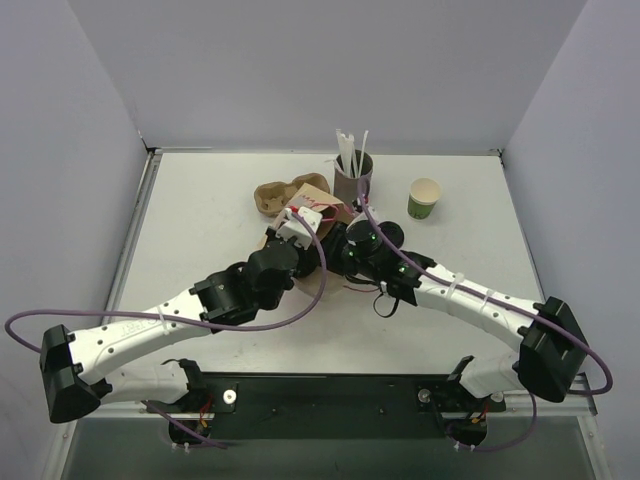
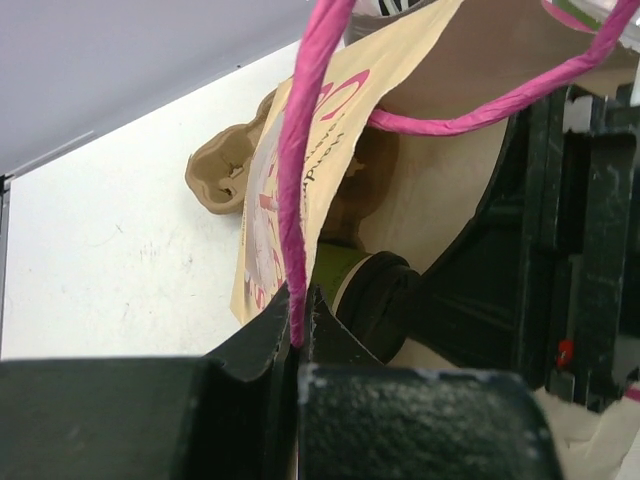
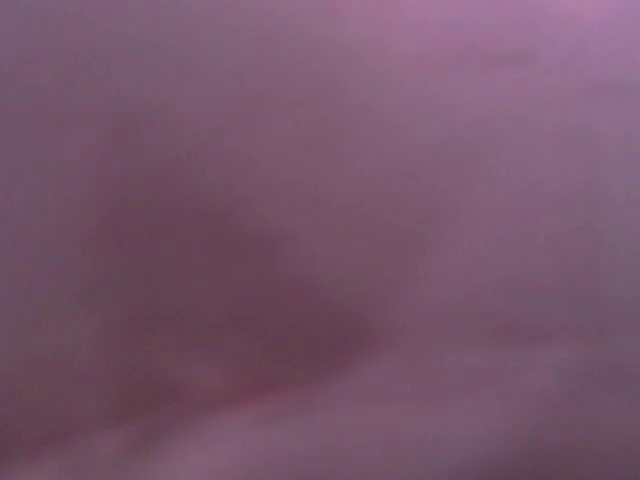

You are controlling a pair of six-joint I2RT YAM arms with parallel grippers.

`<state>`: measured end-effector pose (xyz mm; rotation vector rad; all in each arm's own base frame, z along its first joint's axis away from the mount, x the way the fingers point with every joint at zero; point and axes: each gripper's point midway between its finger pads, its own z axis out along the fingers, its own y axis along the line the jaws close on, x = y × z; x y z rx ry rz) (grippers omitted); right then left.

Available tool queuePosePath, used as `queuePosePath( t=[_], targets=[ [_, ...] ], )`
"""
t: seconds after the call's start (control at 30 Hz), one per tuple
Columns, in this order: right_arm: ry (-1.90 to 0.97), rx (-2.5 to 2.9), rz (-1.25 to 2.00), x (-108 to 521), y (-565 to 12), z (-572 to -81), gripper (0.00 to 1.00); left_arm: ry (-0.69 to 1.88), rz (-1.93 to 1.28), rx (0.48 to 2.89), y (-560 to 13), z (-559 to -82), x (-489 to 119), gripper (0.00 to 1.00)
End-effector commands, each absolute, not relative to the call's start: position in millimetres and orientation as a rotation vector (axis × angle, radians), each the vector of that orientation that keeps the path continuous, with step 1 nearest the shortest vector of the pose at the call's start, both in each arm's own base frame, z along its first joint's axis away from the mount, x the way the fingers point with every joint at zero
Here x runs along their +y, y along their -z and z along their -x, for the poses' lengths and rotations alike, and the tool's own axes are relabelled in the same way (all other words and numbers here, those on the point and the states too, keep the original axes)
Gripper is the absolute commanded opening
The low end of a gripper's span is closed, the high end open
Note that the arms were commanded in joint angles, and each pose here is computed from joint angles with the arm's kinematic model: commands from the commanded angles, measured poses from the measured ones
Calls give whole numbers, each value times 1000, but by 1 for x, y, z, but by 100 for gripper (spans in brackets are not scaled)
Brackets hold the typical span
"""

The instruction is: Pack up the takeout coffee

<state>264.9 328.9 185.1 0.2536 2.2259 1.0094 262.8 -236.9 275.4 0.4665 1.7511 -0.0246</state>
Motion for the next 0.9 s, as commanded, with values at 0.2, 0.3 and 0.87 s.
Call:
queuePosePath(
  t=[0.2,0.3,0.87],
  targets=[
    [-961,2194,-296,340,-183,-269,34,73,-325,1766,-290,-270,-251,0],
    [-909,2192,-318,339,-178,-277,41,100,-340,1764,-291,-268,-259,0],
    [-953,2152,-386,354,-150,-290,65,189,-401,1713,-294,-259,-267,0]
  ],
)
